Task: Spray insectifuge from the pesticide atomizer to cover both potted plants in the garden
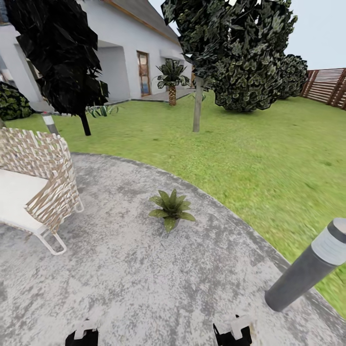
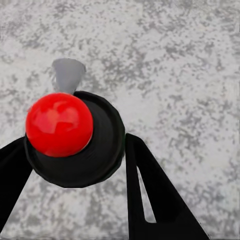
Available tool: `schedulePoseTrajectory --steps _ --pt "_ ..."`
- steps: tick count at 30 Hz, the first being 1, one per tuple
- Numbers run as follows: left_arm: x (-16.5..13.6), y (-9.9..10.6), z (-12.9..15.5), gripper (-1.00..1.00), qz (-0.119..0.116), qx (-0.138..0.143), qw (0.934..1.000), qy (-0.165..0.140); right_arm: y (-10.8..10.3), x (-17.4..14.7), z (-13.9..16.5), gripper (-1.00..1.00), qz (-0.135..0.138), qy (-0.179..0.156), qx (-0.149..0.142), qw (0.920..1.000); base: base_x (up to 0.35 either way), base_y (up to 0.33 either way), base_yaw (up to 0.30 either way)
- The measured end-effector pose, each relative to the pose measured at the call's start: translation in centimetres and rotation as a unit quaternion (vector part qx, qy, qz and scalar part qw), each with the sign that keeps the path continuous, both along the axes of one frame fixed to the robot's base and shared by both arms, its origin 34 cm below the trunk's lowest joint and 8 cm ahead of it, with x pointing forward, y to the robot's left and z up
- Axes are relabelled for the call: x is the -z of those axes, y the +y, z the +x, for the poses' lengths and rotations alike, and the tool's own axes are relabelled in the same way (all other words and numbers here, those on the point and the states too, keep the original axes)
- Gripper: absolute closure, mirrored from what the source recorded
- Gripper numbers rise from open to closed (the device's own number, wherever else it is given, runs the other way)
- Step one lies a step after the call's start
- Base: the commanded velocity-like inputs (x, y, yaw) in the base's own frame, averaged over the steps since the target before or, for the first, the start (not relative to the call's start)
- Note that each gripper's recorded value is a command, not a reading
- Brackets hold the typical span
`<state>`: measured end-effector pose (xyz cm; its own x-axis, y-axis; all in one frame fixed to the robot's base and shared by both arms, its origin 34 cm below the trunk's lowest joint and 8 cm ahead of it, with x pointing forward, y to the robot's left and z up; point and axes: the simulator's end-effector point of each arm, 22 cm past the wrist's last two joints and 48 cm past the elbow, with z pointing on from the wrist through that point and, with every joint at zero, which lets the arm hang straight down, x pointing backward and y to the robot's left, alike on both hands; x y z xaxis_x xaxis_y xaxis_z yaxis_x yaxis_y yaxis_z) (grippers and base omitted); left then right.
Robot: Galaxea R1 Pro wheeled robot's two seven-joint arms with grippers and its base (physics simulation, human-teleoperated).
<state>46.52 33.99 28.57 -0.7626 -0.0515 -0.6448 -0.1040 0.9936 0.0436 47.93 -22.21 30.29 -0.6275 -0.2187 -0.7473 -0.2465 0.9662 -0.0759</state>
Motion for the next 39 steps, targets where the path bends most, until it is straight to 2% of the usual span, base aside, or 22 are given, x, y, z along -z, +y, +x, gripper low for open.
schedulePoseTrajectory --steps 7,15,22,39 --pt "-0.1 0.1 0.0 1.0 0.001 -0.002 1.0 -0.001 0.0 0.0 0.0 -1.0 0.0 0.0 0.0 1.0 0.0 0.0 0.265" --pt "0.2 0.1 -1.3 1.0 0.001 -0.002 1.0 0.006 -0.1 -0.3 0.2 -1.0 -0.001 -0.003 0.001 1.0 -0.005 0.035 0.234" --pt "0.0 -0.1 -1.2 1.0 0.0 -0.002 1.0 0.003 -0.1 -0.5 0.3 -1.0 -0.001 -0.006 0.001 1.0 -0.055 0.223 0.23" --pt "-0.6 0.0 -0.6 1.0 0.001 -0.002 1.0 -0.006 -0.1 -1.1 0.8 -1.0 -0.001 -0.014 0.001 0.9999 -0.001 0.009 0.23"
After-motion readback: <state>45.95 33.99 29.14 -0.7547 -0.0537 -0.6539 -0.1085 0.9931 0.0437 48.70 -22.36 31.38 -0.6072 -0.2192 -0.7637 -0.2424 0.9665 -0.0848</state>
